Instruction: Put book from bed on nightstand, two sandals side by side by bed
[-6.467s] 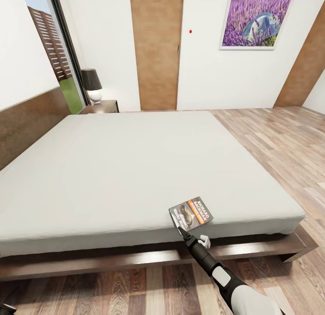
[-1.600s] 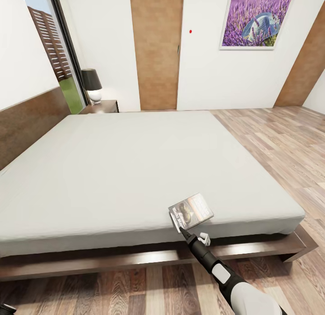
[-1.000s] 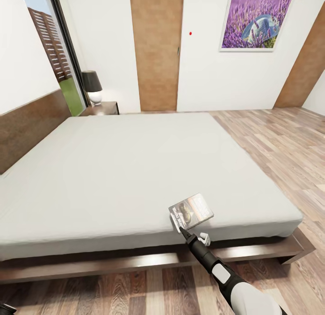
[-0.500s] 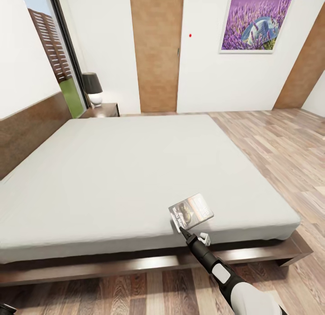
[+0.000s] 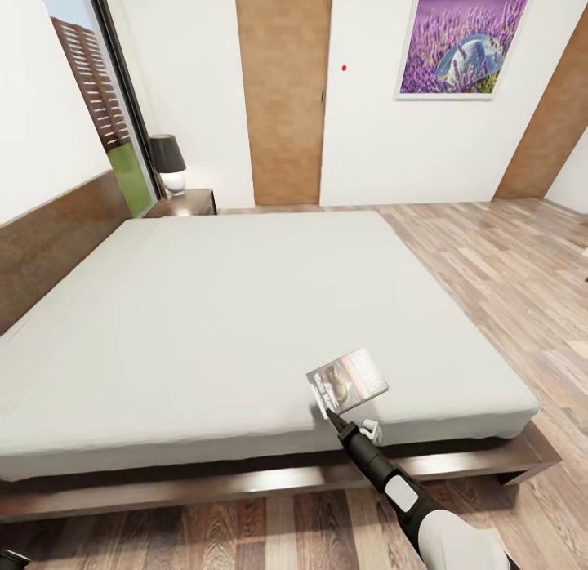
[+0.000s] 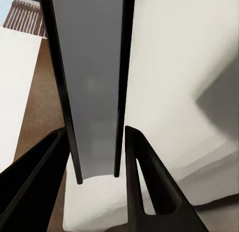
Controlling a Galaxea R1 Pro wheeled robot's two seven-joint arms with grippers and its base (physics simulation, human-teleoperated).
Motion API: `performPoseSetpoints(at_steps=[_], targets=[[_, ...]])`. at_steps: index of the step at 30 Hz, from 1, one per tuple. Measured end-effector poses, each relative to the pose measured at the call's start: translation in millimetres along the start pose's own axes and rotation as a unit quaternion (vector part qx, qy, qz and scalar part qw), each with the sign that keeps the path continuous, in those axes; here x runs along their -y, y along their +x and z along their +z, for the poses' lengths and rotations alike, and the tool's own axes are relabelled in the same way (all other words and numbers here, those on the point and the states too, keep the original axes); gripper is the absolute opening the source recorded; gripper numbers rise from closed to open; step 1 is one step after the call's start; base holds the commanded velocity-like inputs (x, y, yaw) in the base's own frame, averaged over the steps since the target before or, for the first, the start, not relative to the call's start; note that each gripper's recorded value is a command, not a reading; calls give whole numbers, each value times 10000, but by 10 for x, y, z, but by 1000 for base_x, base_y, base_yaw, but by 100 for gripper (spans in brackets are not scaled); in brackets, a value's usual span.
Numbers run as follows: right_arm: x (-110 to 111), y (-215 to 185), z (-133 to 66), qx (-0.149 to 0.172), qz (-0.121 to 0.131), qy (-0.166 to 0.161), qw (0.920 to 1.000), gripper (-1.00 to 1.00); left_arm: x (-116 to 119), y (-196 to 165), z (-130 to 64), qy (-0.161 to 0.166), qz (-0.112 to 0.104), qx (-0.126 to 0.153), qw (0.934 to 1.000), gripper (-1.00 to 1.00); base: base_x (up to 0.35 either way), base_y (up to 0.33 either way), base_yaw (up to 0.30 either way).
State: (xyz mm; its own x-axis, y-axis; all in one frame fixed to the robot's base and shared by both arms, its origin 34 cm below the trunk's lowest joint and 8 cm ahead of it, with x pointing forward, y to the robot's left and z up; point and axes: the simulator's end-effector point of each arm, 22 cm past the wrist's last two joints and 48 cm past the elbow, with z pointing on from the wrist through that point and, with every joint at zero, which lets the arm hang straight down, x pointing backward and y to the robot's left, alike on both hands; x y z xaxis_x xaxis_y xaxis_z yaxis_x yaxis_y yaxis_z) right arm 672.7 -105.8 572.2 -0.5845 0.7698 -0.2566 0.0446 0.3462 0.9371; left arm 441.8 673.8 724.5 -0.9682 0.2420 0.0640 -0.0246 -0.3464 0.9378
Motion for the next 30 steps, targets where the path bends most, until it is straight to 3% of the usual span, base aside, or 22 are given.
performPoseSetpoints(at_steps=[12, 19, 30], targets=[[-203, -146, -63, 11, -69, -21, 10000, -100, -210, -5, 75, 7, 224, -22, 9997, 100, 0, 0, 0], [-431, -159, -92, -100, -152, -271, 9995, -100, -328, -3, 119, 20, 405, -49, 9992, 100, 0, 0, 0], [-615, -252, -150, -111, -192, -305, 9993, -100, -508, 3, 191, 47, 591, -91, 9982, 100, 0, 0, 0]])
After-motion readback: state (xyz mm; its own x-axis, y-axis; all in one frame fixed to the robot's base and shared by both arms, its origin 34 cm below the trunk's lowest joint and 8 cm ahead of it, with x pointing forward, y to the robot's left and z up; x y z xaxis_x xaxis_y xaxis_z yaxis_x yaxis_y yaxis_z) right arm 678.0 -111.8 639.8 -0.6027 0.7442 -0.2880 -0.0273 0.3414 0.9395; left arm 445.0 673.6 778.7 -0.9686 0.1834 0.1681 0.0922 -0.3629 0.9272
